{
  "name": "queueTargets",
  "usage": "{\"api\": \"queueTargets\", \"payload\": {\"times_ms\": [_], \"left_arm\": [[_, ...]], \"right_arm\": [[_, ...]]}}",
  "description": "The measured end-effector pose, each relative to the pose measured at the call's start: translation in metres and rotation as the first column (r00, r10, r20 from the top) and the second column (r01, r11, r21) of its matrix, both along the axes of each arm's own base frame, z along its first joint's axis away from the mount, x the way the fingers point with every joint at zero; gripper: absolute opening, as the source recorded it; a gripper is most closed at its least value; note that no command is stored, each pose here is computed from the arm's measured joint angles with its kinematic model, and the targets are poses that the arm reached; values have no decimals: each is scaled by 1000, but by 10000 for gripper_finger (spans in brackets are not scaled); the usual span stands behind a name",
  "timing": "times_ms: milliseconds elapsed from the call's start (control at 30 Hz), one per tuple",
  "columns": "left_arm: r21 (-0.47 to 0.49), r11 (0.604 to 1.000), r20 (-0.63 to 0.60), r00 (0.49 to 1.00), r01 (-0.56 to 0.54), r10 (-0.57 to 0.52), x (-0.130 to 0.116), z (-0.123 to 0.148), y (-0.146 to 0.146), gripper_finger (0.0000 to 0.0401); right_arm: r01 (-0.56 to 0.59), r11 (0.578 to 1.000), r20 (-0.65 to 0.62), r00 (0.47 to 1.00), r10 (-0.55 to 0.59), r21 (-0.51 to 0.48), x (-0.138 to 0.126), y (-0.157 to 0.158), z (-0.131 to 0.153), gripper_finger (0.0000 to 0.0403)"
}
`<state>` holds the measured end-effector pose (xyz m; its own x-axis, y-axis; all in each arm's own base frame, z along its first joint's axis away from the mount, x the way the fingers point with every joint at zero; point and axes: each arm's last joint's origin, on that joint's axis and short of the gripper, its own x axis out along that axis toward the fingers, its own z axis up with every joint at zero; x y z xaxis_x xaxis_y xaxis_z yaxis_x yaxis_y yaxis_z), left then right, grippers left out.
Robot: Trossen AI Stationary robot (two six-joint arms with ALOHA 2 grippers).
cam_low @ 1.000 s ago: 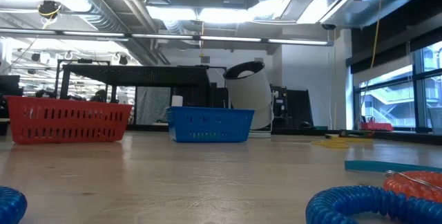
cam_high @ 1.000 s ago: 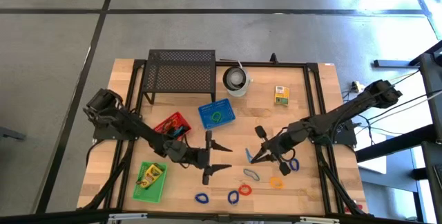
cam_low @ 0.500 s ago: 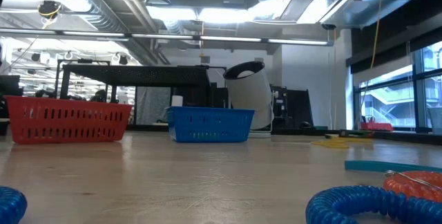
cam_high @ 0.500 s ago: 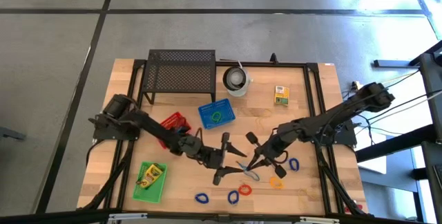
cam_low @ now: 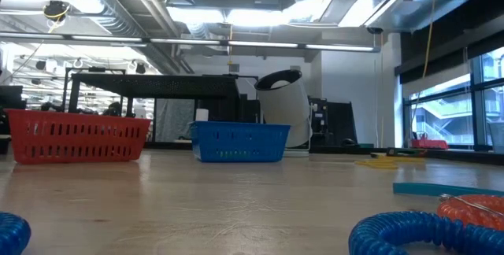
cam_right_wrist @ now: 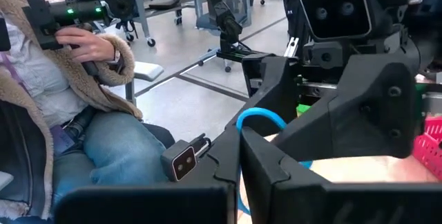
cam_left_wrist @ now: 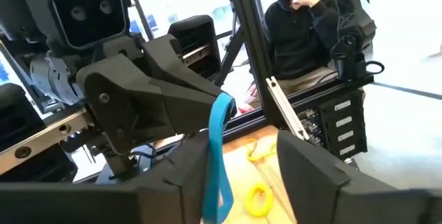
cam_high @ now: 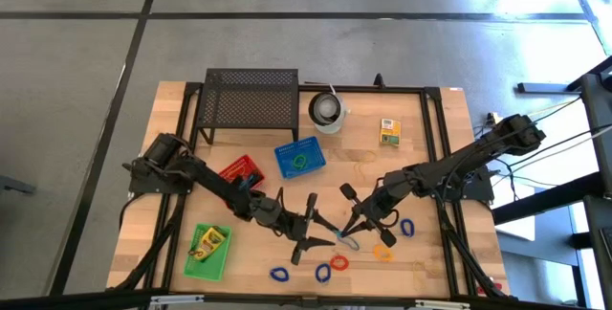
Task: Pick & Place Office Desk Supplies
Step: Put the blue rubber band into the red bin
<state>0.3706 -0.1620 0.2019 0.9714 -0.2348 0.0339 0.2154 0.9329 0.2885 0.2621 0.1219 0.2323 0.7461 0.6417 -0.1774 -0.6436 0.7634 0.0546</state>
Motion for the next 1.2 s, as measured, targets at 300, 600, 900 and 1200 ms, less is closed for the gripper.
{"api": "queueTargets", "payload": {"times_ms": [300,600,900,1200], "left_arm": [[-3,994,-3,994,-107,107,1,0,3,28],[-81,985,-23,988,-154,152,1,0,4,1],[-150,939,-79,951,-309,300,1,-4,9,2],[-95,812,-268,800,-576,536,-17,2,18,2]], "right_arm": [[3,1000,0,1000,-3,-1,0,0,0,10],[98,995,-35,995,-97,33,2,-2,0,25],[211,976,-84,975,-206,54,5,-10,-2,96],[284,959,-154,947,-283,-20,2,-14,-9,180]]}}
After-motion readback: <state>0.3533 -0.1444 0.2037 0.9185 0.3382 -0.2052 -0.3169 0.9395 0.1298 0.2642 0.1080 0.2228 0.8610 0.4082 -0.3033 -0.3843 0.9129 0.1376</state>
